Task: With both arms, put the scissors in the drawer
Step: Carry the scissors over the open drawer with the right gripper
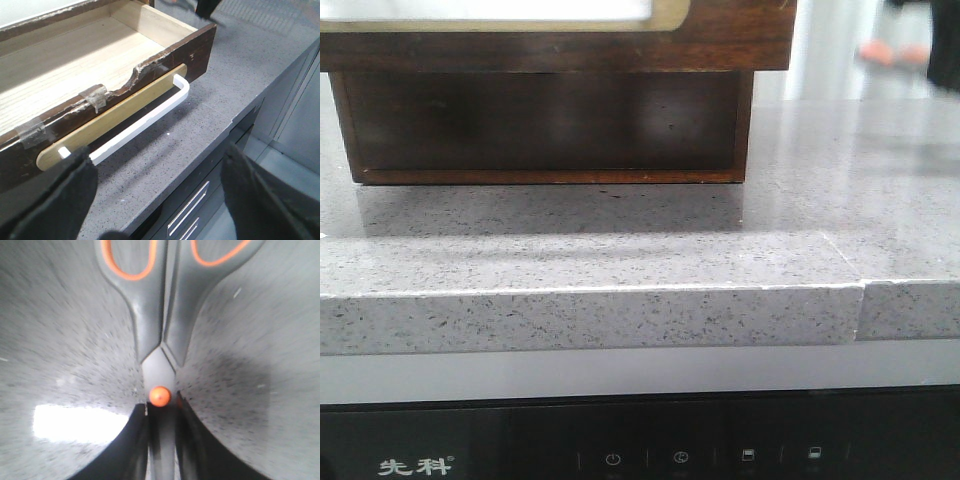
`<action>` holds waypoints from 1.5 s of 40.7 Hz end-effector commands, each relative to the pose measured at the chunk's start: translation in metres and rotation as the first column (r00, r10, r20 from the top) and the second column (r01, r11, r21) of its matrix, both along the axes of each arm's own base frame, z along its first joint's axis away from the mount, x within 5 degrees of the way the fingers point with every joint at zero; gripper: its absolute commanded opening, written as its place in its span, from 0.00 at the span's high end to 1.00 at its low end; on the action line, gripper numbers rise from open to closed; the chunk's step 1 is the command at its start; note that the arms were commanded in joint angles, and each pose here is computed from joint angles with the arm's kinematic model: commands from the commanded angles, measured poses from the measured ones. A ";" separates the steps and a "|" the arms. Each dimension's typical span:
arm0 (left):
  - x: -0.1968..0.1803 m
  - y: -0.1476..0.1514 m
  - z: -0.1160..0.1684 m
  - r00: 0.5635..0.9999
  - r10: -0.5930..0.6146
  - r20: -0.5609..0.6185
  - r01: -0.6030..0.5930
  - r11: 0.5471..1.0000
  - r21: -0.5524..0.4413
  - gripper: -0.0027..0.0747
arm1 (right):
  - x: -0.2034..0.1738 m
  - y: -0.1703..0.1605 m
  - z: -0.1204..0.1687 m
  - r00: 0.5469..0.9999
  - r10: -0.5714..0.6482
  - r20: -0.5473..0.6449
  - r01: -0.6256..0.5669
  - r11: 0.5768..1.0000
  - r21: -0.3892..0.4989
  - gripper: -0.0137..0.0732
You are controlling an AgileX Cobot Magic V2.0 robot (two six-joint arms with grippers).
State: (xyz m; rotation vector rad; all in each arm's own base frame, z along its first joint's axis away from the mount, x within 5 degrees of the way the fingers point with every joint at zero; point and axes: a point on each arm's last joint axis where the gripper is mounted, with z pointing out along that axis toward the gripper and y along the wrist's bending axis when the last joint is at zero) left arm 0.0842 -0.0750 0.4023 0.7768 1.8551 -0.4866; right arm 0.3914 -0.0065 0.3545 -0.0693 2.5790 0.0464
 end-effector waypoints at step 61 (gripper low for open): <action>0.000 -0.001 0.016 0.997 0.008 0.074 -0.002 0.997 -0.081 0.33 | -0.113 0.244 0.085 0.158 0.969 0.189 -0.682 0.245 -0.689 0.78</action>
